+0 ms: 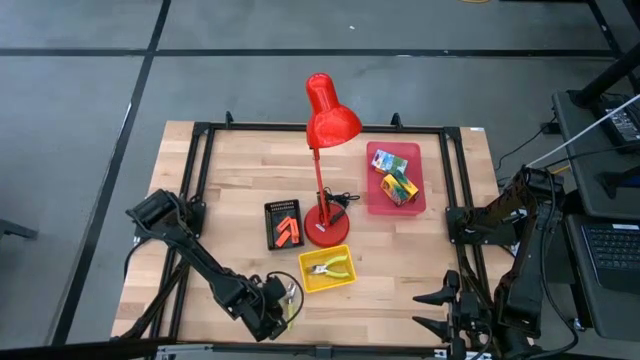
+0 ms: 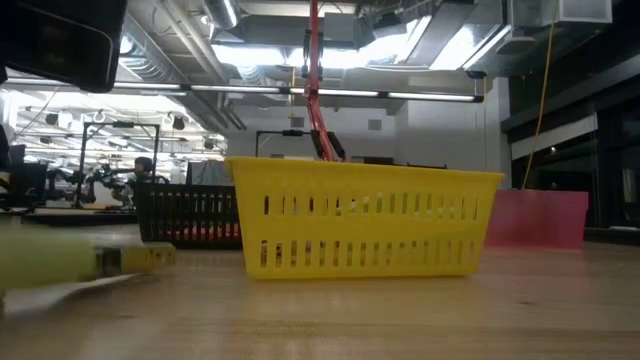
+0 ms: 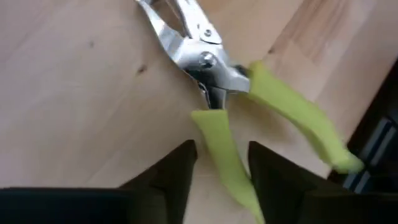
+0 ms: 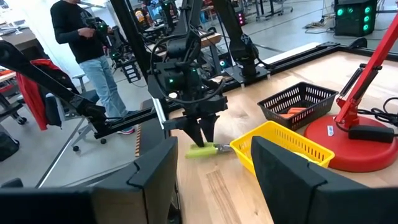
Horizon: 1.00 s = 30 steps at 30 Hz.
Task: Pick & Place School Supplies
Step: Put the hole puncher into the yellow bin
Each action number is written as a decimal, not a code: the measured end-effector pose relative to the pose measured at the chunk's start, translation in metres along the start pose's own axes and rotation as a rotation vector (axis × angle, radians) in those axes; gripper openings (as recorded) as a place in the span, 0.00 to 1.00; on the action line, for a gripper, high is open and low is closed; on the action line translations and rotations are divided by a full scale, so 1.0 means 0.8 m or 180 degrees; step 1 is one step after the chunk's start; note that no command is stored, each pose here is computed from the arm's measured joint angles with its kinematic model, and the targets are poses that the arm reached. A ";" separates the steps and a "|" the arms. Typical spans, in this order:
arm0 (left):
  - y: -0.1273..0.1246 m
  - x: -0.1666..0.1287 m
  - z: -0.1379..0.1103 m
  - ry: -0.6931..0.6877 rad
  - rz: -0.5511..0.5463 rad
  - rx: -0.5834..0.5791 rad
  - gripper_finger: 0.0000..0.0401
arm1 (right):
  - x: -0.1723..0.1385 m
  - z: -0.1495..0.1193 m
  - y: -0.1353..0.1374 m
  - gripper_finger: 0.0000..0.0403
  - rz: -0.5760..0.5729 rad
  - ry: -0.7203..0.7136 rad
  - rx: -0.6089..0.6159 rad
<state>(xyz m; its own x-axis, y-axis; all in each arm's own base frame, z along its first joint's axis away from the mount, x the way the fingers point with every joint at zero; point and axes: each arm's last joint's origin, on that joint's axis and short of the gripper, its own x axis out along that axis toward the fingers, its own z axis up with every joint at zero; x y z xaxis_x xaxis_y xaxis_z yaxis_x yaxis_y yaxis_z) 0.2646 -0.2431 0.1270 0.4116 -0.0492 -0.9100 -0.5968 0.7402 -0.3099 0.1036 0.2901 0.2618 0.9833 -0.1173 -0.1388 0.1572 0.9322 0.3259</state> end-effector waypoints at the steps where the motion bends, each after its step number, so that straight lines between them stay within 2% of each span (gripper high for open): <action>1: 0.001 0.000 0.000 0.0001 0.0026 0.0005 0.35 | 0.000 0.000 0.000 0.52 0.0000 0.0001 -0.0001; 5: 0.003 0.000 0.000 -0.0049 0.0074 0.0070 0.10 | 0.000 0.000 0.000 0.52 0.0005 0.0010 0.0002; 6: 0.003 0.000 0.000 -0.0071 0.0082 0.0106 0.08 | 0.000 0.000 0.000 0.52 0.0005 0.0010 0.0002; 10: -0.008 -0.011 -0.004 -0.0265 0.0163 0.0627 0.08 | 0.000 0.000 0.000 0.52 0.0011 0.0020 0.0007; 12: -0.009 -0.021 -0.003 -0.0475 0.0497 0.0968 0.08 | 0.000 0.000 0.001 0.52 0.0013 0.0020 0.0016; 15: -0.030 -0.053 0.007 -0.0990 0.0721 0.1285 0.08 | 0.000 0.000 0.001 0.52 0.0015 0.0018 0.0009; 18: -0.039 -0.075 0.022 -0.1282 0.1001 0.1653 0.08 | 0.000 -0.002 0.001 0.52 0.0005 0.0002 -0.0006; 22: -0.050 -0.083 0.062 -0.1417 0.1158 0.2020 0.08 | 0.001 -0.006 0.003 0.52 -0.0021 -0.0048 -0.0016; 24: -0.049 -0.079 0.084 -0.1347 0.1224 0.2114 0.08 | 0.002 -0.009 0.003 0.52 -0.0023 -0.0048 -0.0023; 30: -0.045 -0.061 0.162 -0.1293 0.0993 0.2080 0.08 | 0.002 -0.010 0.005 0.52 -0.0019 -0.0050 0.0012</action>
<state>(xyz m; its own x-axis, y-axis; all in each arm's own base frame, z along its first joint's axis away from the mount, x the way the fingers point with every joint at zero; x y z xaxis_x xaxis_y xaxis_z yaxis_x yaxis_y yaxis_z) 0.3549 -0.1804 0.2184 0.5849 0.3760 -0.7187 -0.2558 0.9264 0.2765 0.1053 0.2963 0.2550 0.9837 -0.1281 -0.1261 0.1633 0.9302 0.3287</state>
